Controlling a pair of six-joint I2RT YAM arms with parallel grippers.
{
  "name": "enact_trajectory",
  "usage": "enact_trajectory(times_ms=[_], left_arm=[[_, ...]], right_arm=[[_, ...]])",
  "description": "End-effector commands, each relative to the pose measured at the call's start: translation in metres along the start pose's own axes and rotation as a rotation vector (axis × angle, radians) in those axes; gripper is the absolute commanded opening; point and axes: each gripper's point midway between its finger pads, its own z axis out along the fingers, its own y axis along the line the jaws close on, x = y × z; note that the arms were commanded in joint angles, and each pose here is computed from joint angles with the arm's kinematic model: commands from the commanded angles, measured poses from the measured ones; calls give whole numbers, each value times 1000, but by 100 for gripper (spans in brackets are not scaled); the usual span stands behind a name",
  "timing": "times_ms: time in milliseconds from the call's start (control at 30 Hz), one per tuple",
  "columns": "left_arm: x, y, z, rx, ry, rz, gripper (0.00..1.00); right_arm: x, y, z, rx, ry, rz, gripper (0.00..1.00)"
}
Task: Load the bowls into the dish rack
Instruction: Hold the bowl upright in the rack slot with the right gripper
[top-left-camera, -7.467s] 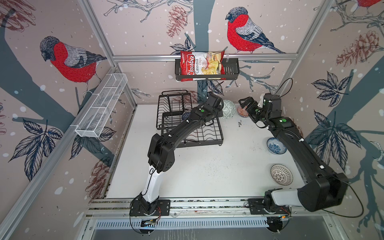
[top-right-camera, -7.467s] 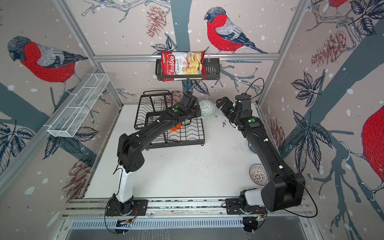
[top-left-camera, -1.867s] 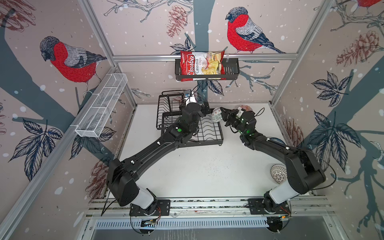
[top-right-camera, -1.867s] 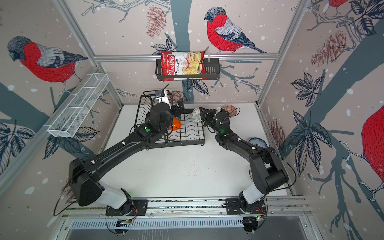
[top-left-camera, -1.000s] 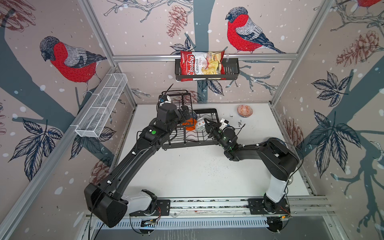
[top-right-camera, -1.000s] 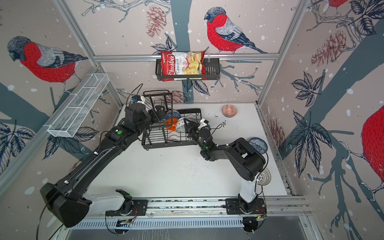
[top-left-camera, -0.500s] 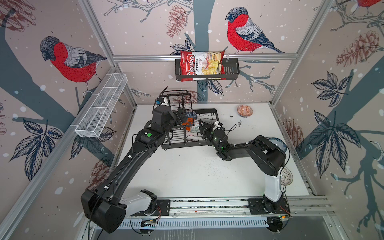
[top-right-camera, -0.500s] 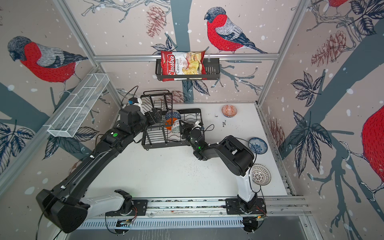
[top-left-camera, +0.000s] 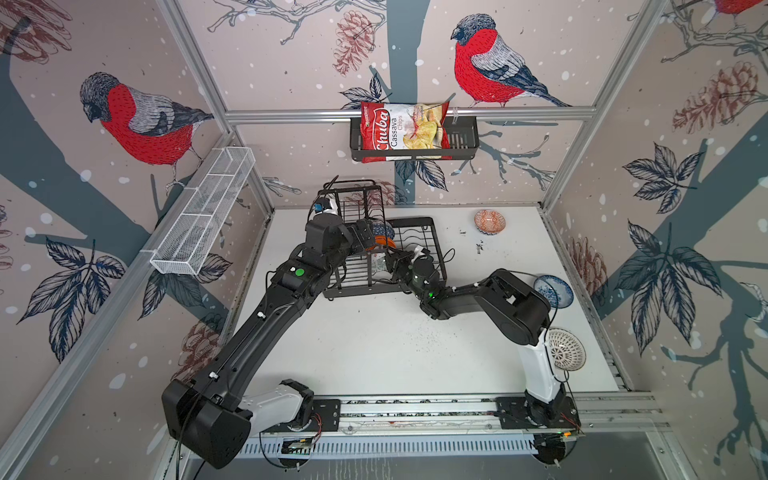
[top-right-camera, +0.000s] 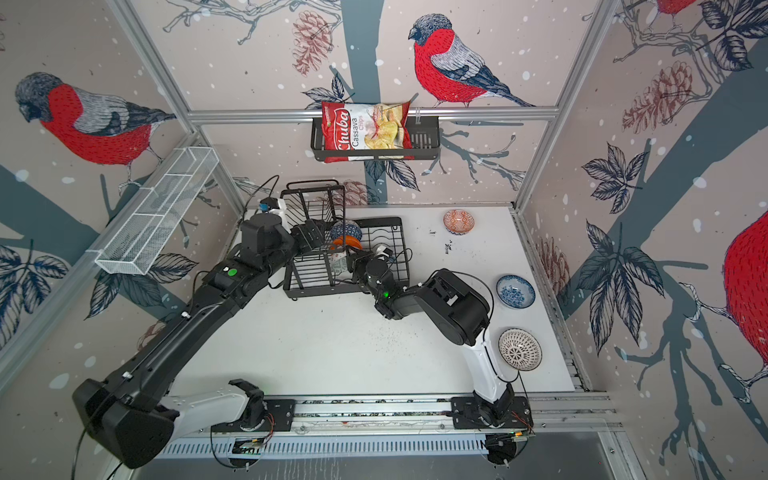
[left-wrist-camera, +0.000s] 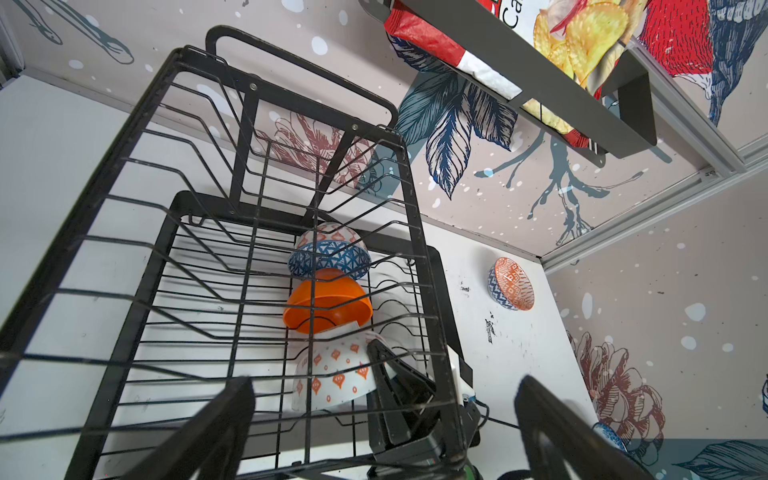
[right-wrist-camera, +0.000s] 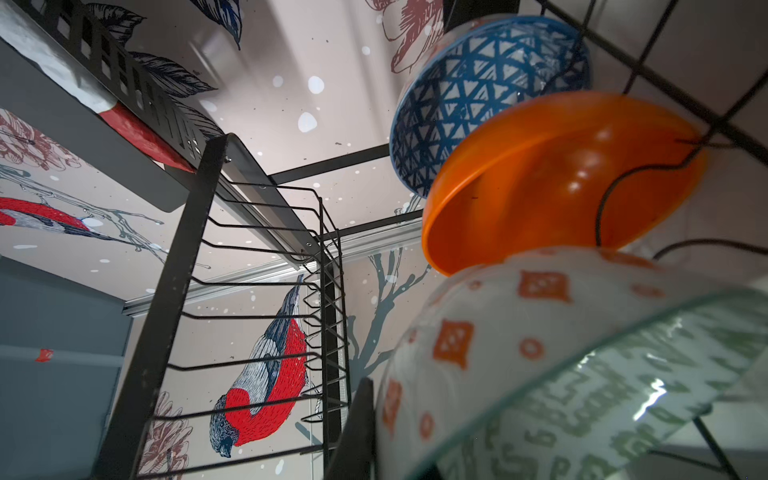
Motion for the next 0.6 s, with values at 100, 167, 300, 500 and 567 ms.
enact_trajectory(times_ms=[100, 167, 300, 500, 567], left_arm=[[10, 3, 2, 4, 33, -11, 98], [9, 3, 1, 5, 29, -6, 98], [8, 3, 0, 1, 25, 3, 98], [8, 5, 0, -5, 25, 7, 98], [9, 5, -1, -5, 28, 8, 98]], right_arm=[[8, -1, 9, -28, 31, 50, 0], [9, -4, 11, -25, 36, 52, 0], [10, -4, 16, -40, 40, 47, 0], [11, -11, 21, -30, 43, 53, 0], [10, -12, 21, -29, 40, 58, 0]])
